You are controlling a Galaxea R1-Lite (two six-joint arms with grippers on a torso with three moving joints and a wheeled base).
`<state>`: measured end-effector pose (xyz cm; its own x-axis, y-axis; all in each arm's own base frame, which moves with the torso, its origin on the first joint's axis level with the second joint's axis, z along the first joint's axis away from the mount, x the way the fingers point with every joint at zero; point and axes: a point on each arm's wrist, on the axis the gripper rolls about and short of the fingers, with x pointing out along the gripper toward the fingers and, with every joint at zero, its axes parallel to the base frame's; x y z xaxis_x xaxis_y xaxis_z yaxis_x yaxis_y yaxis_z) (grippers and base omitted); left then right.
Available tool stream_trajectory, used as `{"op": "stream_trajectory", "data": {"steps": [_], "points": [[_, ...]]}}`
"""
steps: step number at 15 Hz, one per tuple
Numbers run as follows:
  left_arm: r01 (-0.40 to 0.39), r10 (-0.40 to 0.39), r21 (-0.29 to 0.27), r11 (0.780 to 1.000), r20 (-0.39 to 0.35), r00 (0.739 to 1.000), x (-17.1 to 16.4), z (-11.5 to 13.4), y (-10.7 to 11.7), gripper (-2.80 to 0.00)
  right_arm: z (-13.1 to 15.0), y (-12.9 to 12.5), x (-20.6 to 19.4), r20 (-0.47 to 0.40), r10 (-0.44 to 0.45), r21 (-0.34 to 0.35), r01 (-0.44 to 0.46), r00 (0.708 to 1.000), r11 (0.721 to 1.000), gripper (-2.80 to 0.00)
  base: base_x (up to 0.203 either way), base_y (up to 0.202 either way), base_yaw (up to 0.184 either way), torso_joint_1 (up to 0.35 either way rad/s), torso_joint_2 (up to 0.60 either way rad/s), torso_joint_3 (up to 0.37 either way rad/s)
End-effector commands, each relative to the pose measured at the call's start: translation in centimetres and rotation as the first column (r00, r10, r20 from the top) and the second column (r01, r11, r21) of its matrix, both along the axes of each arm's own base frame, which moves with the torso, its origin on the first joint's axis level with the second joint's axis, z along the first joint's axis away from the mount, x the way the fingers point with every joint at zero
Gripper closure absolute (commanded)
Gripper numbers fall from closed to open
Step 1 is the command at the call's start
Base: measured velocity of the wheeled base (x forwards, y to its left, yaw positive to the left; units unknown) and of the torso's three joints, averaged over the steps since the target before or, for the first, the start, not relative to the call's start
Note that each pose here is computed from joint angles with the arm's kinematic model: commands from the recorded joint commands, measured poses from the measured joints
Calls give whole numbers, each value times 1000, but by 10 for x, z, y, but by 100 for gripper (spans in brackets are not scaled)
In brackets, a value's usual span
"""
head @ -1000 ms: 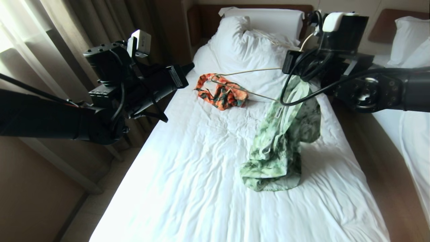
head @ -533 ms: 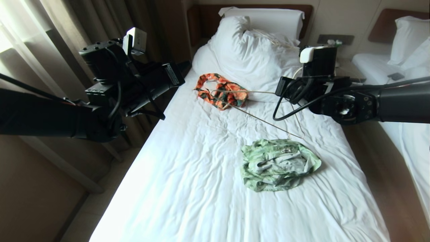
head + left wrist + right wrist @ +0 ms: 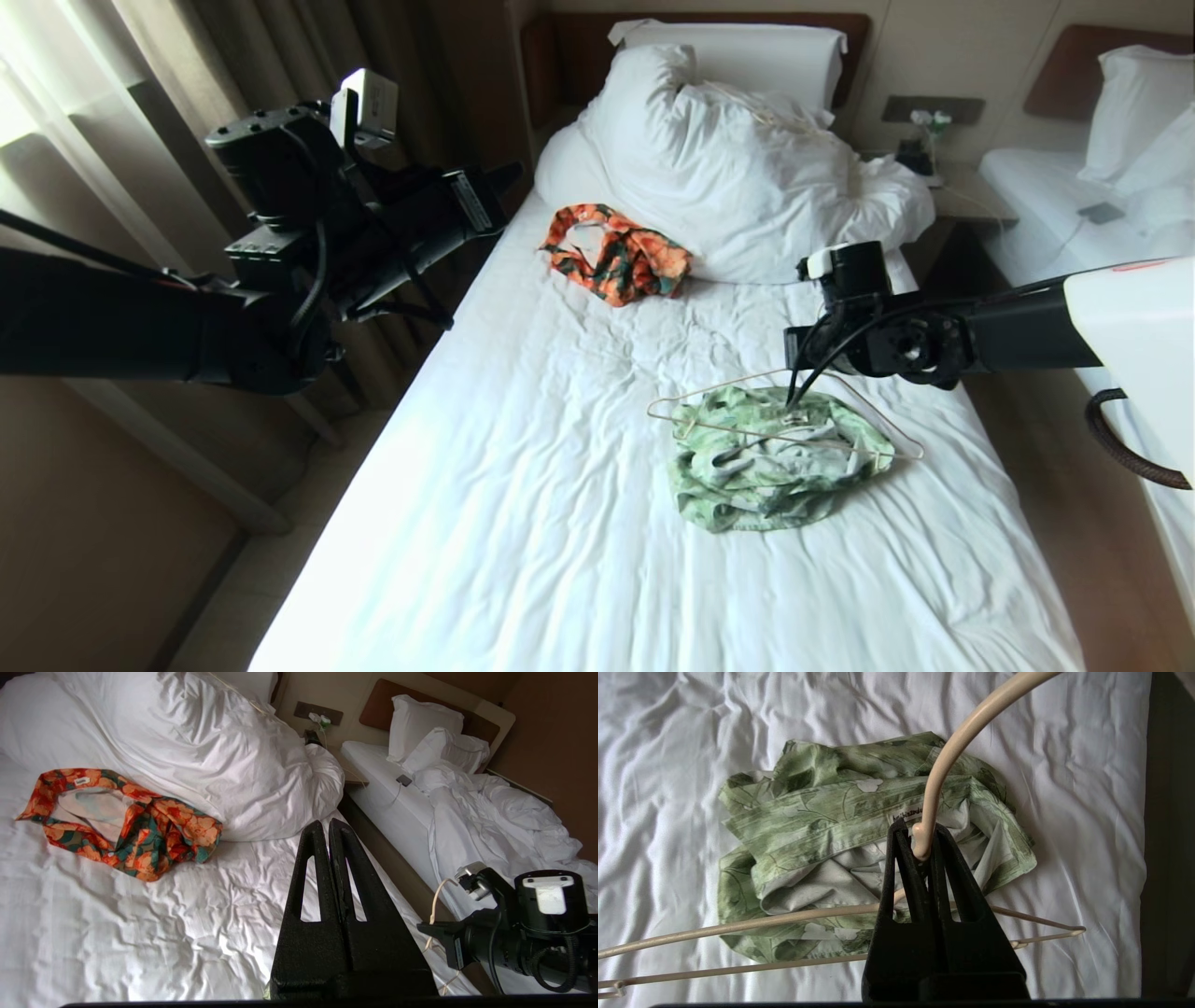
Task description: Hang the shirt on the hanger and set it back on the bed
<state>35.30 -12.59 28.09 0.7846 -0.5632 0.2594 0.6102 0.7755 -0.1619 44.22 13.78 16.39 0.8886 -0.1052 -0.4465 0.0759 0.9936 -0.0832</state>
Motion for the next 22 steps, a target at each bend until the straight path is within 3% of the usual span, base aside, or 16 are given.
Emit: {"op": "stream_trajectory", "data": {"steps": [1, 3, 9, 10, 18, 19, 22], "points": [[2, -2, -4, 1000, 12, 1000, -2, 3, 1, 0, -44, -6, 20, -89, 11, -63, -16, 996, 998, 0, 0, 0, 0, 0, 0, 0], [-4, 4, -6, 1000, 13, 1000, -3, 4, 1, 0, -67, -6, 26, -142, 32, -119, -49, 989, 992, 0, 0, 0, 0, 0, 0, 0], [-28, 29, -23, 999, 40, 999, -9, 15, 9, 0, -89, 0, 42, -163, 79, -227, -116, 983, 967, 0, 0, 0, 0, 0, 0, 0], [-28, 29, -25, 999, 43, 999, -10, 17, 10, 0, -87, 0, 43, -158, 79, -227, -114, 984, 967, -280, 0, 0, 0, 0, 0, 0], [-27, 30, -47, 999, 60, 998, -14, 23, 14, 0, -85, 0, 38, -164, 25, -265, -69, 986, 962, -280, 0, 0, 0, 0, 0, 0], [-25, 28, -52, 998, 56, 998, -13, 22, 15, 0, -78, 0, 35, -148, 21, -260, -60, 989, 964, 0, 0, 0, 0, 0, 0, 0], [-41, 44, -56, 998, 64, 997, -12, 26, 22, 0, -38, 5, 16, -89, 24, -233, -44, 996, 971, 0, 0, 0, 0, 0, 0, 0]]}}
